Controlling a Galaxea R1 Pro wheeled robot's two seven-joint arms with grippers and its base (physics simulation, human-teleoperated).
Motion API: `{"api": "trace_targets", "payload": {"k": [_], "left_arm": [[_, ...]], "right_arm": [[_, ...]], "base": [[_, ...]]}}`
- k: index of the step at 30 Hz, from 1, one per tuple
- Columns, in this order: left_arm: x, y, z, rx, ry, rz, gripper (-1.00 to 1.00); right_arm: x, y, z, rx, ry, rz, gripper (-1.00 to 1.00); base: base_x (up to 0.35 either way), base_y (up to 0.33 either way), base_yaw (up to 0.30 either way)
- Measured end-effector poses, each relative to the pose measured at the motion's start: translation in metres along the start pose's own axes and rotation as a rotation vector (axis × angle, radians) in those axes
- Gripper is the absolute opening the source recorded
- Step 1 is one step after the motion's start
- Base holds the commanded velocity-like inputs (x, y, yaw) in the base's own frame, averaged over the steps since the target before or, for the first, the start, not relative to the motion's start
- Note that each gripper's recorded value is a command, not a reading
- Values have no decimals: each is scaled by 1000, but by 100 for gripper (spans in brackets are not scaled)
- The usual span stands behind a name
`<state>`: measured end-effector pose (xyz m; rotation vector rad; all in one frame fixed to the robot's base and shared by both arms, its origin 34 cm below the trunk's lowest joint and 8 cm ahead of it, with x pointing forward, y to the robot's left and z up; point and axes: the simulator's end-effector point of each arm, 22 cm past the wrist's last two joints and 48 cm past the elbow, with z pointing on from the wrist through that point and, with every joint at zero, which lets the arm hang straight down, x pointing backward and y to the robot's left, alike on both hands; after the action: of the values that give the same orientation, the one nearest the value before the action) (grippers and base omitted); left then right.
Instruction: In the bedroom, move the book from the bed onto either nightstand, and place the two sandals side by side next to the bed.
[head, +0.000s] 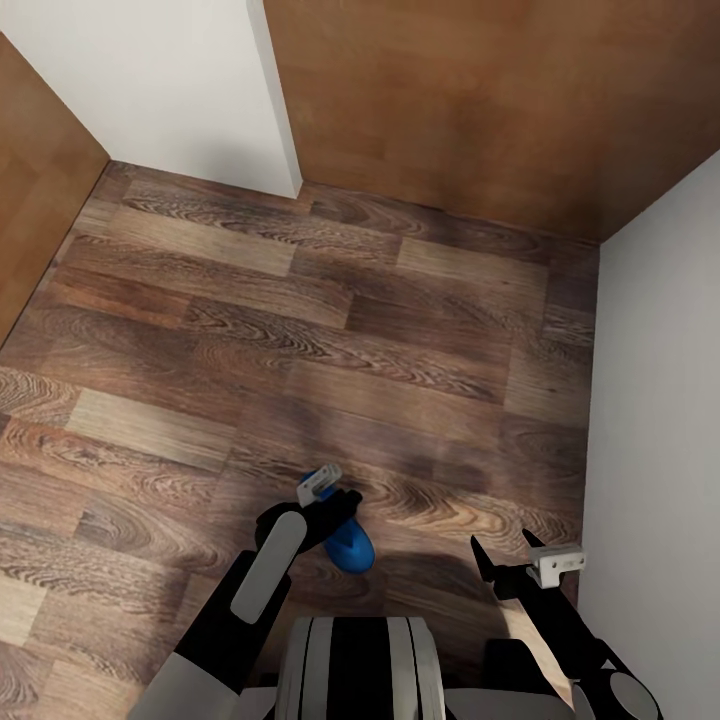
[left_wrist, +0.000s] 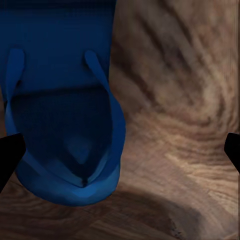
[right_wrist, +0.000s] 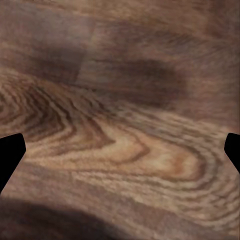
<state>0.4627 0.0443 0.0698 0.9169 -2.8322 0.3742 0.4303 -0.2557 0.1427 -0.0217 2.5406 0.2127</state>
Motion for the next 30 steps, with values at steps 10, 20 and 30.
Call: {"api": "trace_targets", "payload": {"k": [10,20,30], "left_arm": [[0,0,0,1,0,0,100],[-17,-3,-4,4,-66,-46,100],[-31,-13,-14,30,-109,-61,100]], "right_arm": [[0,0,0,0,0,0,100],[0,0,0,0,1,0,100],[1,0,0,0,1,0,100]], "base": [[2,0,0],[0,0,0],[0,0,0]]}}
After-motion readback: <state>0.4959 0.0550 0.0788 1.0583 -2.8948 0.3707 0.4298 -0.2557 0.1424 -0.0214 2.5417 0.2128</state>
